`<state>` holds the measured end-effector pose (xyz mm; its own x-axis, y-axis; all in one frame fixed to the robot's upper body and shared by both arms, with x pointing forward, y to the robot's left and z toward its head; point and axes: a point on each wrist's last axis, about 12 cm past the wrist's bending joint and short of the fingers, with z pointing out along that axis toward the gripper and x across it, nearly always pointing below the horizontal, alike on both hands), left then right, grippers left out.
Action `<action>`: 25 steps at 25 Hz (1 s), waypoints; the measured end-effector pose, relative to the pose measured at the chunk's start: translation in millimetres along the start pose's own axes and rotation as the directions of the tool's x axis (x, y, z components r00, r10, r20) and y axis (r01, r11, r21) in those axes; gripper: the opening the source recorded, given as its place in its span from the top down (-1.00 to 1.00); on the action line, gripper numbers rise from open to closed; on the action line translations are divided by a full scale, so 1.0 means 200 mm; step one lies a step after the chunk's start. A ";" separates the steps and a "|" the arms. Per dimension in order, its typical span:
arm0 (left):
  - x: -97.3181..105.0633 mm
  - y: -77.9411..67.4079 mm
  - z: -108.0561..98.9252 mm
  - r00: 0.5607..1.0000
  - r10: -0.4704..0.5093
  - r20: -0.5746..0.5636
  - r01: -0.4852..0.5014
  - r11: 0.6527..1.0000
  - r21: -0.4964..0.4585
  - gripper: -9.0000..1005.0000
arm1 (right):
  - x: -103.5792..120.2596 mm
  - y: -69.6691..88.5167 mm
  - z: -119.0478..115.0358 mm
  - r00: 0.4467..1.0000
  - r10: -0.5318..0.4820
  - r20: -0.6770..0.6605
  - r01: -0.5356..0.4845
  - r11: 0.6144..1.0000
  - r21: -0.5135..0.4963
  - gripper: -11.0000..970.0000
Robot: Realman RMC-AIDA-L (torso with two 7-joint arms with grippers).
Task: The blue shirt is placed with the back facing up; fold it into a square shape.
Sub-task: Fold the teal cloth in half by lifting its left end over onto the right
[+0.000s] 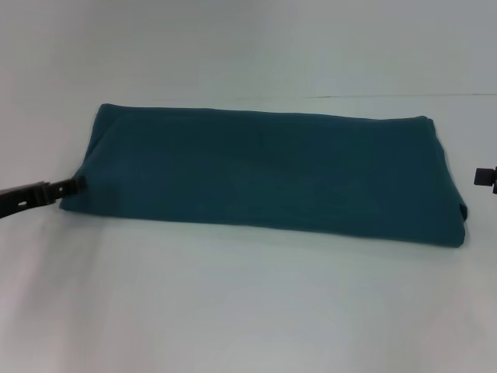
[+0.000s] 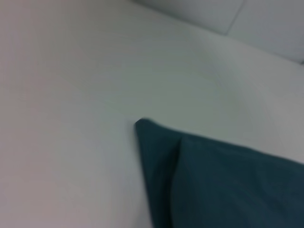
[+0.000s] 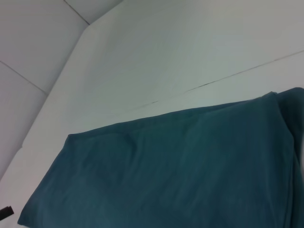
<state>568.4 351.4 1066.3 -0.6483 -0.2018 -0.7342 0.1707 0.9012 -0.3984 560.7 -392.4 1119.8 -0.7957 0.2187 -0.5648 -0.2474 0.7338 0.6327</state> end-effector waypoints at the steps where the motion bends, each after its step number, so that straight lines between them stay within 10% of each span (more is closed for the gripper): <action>1: 0.00 0.01 0.00 1.000 -0.007 -0.012 0.007 1.000 -0.006 -0.77 | 0.00 0.00 0.00 1.000 0.000 0.001 0.000 1.000 0.001 -0.47; 25: 0.03 -0.03 0.03 0.991 -0.024 -0.128 0.025 1.000 0.000 -0.70 | 0.00 -0.02 -0.02 0.999 0.009 0.032 -0.010 1.000 0.012 -0.45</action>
<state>568.2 343.0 1060.5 -0.7419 -0.1728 -0.6479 0.1550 0.8958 -0.4165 559.5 -398.2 1120.0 -0.7797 0.2463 -0.5757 -0.2327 0.7396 0.6316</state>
